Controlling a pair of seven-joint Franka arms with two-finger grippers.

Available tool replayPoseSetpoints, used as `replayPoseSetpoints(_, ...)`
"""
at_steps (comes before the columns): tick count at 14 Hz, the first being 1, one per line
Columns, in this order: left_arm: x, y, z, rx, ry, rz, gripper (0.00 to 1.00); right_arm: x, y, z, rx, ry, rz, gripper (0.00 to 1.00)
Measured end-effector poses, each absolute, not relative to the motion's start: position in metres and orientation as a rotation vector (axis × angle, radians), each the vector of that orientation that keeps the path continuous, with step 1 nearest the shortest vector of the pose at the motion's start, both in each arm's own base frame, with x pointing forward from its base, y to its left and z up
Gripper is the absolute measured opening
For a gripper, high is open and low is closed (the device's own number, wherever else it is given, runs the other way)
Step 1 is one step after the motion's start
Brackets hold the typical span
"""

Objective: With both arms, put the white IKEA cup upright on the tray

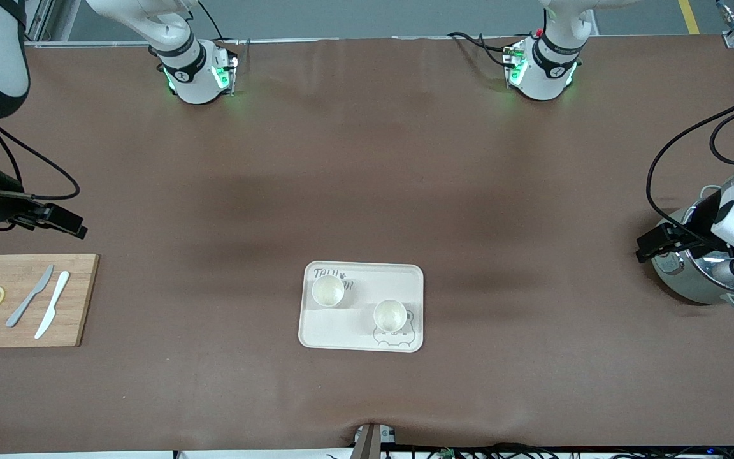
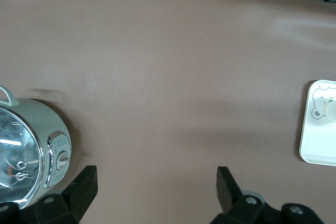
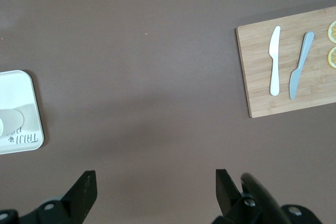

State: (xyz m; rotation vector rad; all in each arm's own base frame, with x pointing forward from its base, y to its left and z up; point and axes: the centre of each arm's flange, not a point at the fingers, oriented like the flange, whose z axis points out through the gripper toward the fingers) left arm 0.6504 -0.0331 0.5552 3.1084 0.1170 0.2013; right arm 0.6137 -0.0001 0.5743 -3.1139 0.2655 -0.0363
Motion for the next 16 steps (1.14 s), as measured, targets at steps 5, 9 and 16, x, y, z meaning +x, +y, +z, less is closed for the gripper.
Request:
replayPoseSetpoints(5, 0.65, -0.033, 0.555, 3.108, 0.117, 0.201, 1.0, 0.598, -0.009, 0.594, -3.121, 0.046, -0.056, 1.0)
replayPoseSetpoints(9, 0.65, -0.033, 0.555, 3.108, 0.117, 0.201, 1.0, 0.59, -0.009, 0.604, -3.119, 0.005, -0.055, 1.0)
replayPoseSetpoints(16, 0.65, -0.033, 0.555, 3.108, 0.118, 0.201, 1.0, 0.581, -0.01, 0.618, -3.118, -0.001, -0.01, 1.0)
